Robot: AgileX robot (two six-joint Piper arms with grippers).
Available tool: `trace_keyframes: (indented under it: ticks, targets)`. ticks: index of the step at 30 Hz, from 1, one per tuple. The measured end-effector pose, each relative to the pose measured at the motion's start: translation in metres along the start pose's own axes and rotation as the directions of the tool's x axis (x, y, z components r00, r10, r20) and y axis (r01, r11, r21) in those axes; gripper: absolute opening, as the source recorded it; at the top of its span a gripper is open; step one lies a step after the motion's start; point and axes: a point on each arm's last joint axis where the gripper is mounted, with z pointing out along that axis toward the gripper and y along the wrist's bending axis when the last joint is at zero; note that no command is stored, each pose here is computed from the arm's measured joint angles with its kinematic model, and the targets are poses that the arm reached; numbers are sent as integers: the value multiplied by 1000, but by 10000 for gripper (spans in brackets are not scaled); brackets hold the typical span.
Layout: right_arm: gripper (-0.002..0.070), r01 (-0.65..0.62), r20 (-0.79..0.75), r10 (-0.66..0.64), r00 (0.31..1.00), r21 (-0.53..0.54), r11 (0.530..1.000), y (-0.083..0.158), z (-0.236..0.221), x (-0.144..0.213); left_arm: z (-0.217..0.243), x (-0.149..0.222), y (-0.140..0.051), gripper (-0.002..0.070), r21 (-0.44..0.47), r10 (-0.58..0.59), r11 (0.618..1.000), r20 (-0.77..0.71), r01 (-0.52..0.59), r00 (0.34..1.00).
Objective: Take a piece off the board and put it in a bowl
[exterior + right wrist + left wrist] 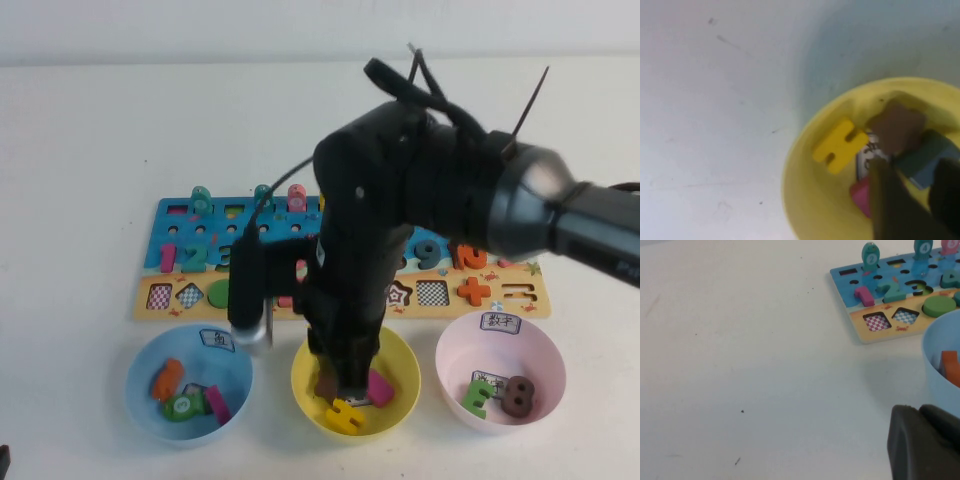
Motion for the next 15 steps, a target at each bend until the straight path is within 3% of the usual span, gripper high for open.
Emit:
trace_keyframes:
  ticks: [2,5,10,15]
  targets:
    - [90,-69,24,68,997,37,997,0,-15,1,0,0,0,-5,0,0,1000,0,0,1000]
    - [13,-177,98,172,980,53,983,2,-44,9,0,0,0,-4,0,0,1000,0,0,1000]
    - [-10,-330,240,315,918,25,944,21,-95,44,0,0,0,-4,0,0,1000,0,0,1000]
    - [-15,-412,440,336,832,86,907,56,-128,70,0,0,0,-4,0,0,1000,0,0,1000]
